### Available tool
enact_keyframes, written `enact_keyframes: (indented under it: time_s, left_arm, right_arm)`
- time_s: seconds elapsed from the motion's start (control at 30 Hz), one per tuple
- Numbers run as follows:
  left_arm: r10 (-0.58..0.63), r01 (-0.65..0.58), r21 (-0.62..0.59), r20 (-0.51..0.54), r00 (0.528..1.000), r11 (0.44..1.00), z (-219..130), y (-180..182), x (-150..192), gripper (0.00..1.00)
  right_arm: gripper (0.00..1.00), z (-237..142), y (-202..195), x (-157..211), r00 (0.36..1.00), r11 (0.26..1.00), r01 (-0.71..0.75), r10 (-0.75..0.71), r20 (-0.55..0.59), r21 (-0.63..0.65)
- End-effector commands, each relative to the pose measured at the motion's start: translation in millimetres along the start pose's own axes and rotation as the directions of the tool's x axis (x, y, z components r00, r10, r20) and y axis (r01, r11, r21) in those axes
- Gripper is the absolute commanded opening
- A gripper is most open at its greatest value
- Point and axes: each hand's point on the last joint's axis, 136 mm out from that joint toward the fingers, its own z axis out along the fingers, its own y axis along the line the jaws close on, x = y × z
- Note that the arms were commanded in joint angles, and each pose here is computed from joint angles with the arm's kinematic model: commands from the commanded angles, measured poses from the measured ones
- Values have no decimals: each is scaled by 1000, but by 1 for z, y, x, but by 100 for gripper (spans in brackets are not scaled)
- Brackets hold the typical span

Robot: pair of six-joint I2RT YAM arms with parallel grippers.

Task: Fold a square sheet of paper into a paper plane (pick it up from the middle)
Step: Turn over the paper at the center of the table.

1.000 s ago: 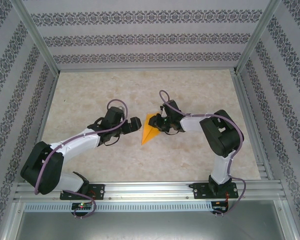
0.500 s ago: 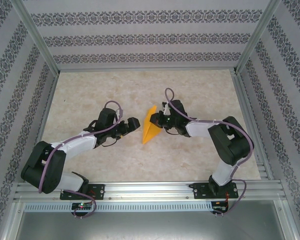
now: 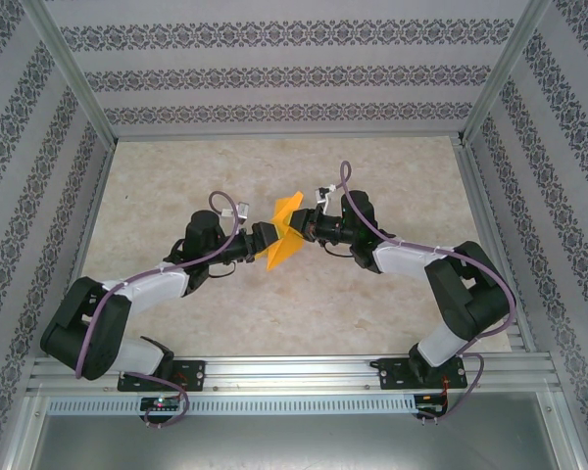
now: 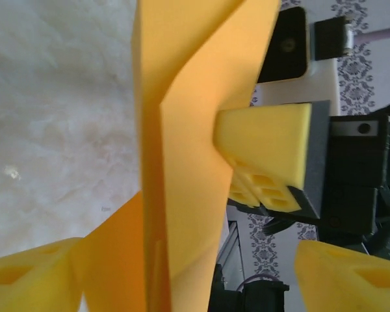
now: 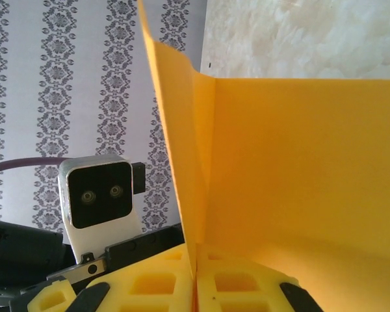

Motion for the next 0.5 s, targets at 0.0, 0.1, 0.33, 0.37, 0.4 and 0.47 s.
enact_keyframes:
  time_s: [0.0,0.1,0.33,0.37,0.4,0.47]
  left_arm:
    - [48,-51,98,29,998,994,-6,-29,-3,71]
    - [28,-30,96,21,999,995,-5,-31,-3,63]
    - [11,-11,106,1,1000,994,-4,-37,-4,42]
    - [10,-10,107,0,1000,994,-4,-38,-4,40]
    - [7,-7,106,0,1000,994,-4,-38,-4,37]
    - [7,-7,100,4,1000,995,-5,-38,-4,31]
  right_arm:
    - [9,-6,20,5,1000,998,21,-21,-5,-64]
    - [9,-8,20,6,1000,998,13,-13,2,-69]
    - [10,-9,30,6,1000,995,9,-8,5,-100]
    - [10,-10,32,6,1000,995,10,-9,7,-103]
    - [11,-11,33,6,1000,995,12,-11,7,-104]
    - [13,-12,34,7,1000,995,14,-14,4,-95]
